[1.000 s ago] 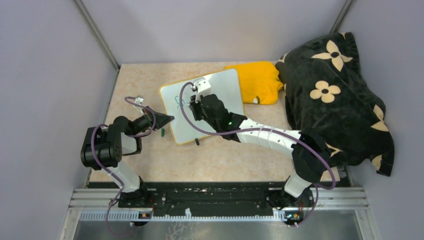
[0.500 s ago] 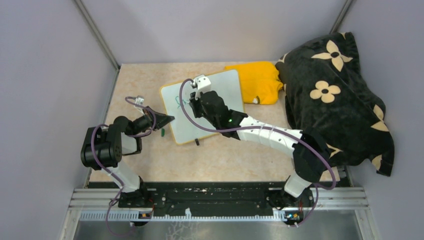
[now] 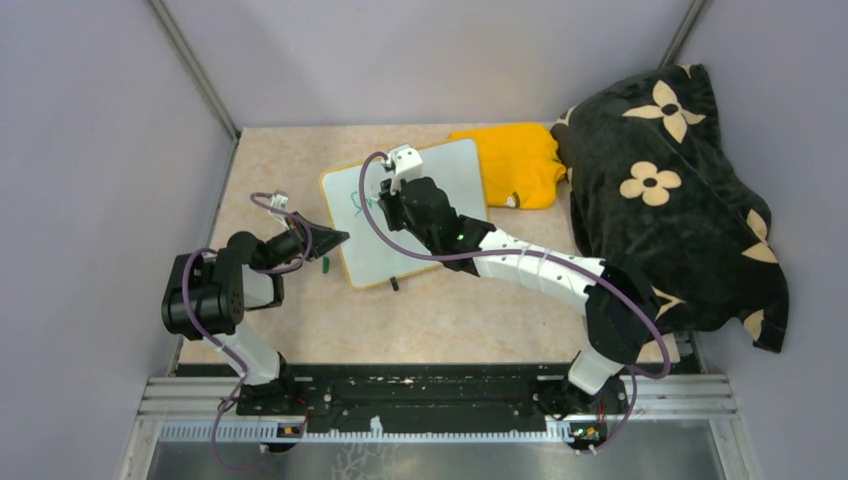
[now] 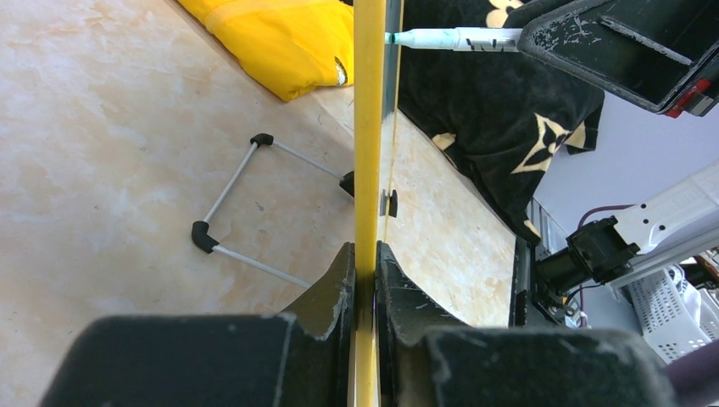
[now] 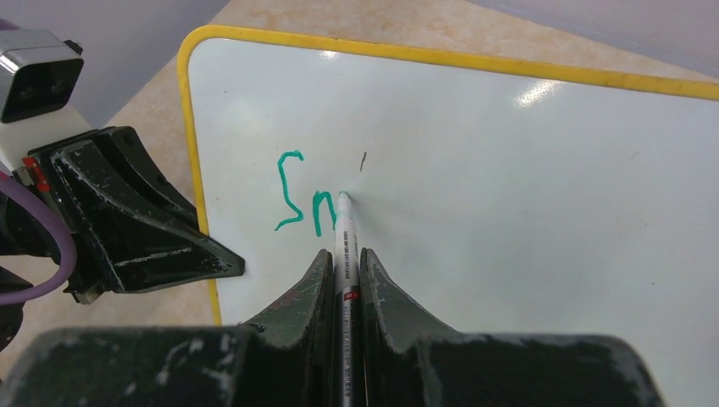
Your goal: Write a sentence on the whiteboard
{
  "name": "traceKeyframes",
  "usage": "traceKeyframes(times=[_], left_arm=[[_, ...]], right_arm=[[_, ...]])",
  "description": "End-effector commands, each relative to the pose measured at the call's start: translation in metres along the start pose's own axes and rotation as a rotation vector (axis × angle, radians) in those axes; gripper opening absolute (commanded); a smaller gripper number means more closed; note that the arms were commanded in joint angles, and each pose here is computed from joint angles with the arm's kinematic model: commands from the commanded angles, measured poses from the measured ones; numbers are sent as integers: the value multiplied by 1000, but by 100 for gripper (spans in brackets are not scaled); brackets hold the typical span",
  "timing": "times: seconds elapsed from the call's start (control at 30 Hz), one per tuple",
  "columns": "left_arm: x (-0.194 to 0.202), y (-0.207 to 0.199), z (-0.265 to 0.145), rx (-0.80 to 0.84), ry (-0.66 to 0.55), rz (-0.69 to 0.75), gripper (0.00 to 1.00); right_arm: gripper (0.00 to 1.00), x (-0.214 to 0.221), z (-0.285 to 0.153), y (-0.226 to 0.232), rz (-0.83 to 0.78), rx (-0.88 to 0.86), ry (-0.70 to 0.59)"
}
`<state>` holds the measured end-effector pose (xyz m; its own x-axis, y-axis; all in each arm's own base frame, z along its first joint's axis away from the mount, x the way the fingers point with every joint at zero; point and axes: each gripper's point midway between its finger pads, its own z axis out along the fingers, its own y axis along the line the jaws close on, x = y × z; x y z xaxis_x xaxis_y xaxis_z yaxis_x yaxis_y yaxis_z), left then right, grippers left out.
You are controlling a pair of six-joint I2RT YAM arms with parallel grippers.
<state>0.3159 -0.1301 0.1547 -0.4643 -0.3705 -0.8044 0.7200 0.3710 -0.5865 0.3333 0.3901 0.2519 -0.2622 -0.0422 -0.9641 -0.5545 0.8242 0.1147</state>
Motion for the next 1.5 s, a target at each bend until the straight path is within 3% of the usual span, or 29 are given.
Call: traceKeyframes(times=[0.0, 0.83, 1.1, 1.3, 1.47], left_arm=[[-17, -13, 4, 52, -35, 146, 0], [-17, -12, 4, 53, -33, 145, 0], [-16, -13, 4, 54, -31, 143, 0], [-16, -12, 4, 52, -28, 141, 20], [-16, -11, 4, 50, -27, 138, 25]], right_arm=[[0, -21, 2, -17, 20, 53, -48], [0, 11, -10, -25, 28, 50, -1], [0, -3, -18, -23, 52, 38, -35], [0, -33, -31, -17, 83, 1, -91], [0, -52, -40, -13, 97, -25, -126]])
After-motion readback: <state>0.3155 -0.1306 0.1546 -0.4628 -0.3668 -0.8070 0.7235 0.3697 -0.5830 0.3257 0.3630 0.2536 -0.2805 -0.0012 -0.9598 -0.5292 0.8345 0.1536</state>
